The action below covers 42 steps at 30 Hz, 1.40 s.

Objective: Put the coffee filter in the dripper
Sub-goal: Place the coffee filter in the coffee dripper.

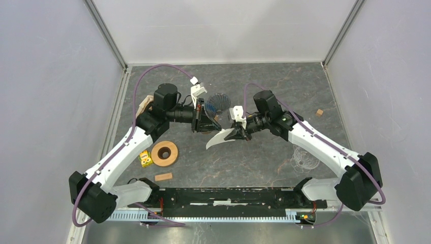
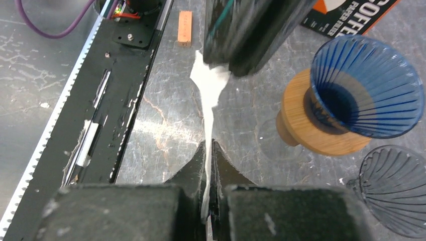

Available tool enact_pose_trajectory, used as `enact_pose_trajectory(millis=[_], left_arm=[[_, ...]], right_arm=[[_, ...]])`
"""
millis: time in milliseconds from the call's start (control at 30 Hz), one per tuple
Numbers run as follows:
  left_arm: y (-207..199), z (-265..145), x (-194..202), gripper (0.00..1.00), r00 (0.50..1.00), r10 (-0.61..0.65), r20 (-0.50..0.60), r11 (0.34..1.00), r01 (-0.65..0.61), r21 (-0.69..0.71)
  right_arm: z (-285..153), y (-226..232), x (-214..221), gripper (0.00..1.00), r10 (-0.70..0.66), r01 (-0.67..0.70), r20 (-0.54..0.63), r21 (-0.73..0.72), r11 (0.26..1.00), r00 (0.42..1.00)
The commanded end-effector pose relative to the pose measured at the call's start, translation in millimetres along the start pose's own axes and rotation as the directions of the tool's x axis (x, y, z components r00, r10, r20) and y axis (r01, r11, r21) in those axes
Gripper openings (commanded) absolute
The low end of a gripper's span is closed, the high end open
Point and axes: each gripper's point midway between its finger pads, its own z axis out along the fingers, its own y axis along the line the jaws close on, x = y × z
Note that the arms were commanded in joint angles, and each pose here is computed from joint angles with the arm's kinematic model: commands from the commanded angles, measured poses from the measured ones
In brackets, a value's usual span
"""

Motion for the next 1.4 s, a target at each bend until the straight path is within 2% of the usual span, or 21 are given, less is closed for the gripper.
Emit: enact_pose_trajectory(millis=[0, 167, 300, 467, 733, 900, 1367], left_arm=[[-16.8, -10.2, -5.2, 0.24, 0.997, 0.078, 0.011, 0.996, -0.079, 0.035], [-7.4, -11.9, -1.1, 0.28, 0.994, 0.112, -0.01, 0.994, -0.112, -0.018], [-6.5, -11.0, 1.2, 0.38, 0.99, 0.14, -0.02, 0.99, -0.14, -0.018], [-10.8, -9.8, -0.6, 0.46, 0.989, 0.147, -0.021, 0.989, -0.147, 0.001], [-2.1, -2.7, -1.6, 0.47, 0.988, 0.151, -0.032, 0.988, -0.152, -0.034], [7.6, 1.3, -3.8, 0.44, 0.987, 0.156, -0.039, 0.985, -0.158, -0.074], [3.8, 5.6, 7.3, 0.45, 0.986, 0.157, -0.062, 0.987, -0.159, -0.033]], right_arm=[[-5.3, 8.2, -2.0, 0.0, -0.081, 0.081, 0.017, 0.001, 0.997, 0.997], [-7.9, 12.2, -3.1, 0.0, -0.104, 0.104, 0.024, 0.004, 0.995, 0.994], [-6.3, 11.1, -1.8, 0.0, -0.087, 0.087, 0.024, -0.001, 0.996, 0.996], [-3.7, 8.2, 0.8, 0.0, -0.068, 0.068, 0.016, -0.003, 0.998, 0.998], [-1.5, 7.3, -2.1, 0.0, -0.052, 0.053, 0.025, -0.022, 0.998, 0.998], [-0.8, 8.5, -2.0, 0.0, -0.054, 0.055, 0.026, -0.034, 0.998, 0.998], [-0.5, 6.9, -3.6, 0.0, -0.045, 0.046, 0.025, -0.034, 0.998, 0.999]])
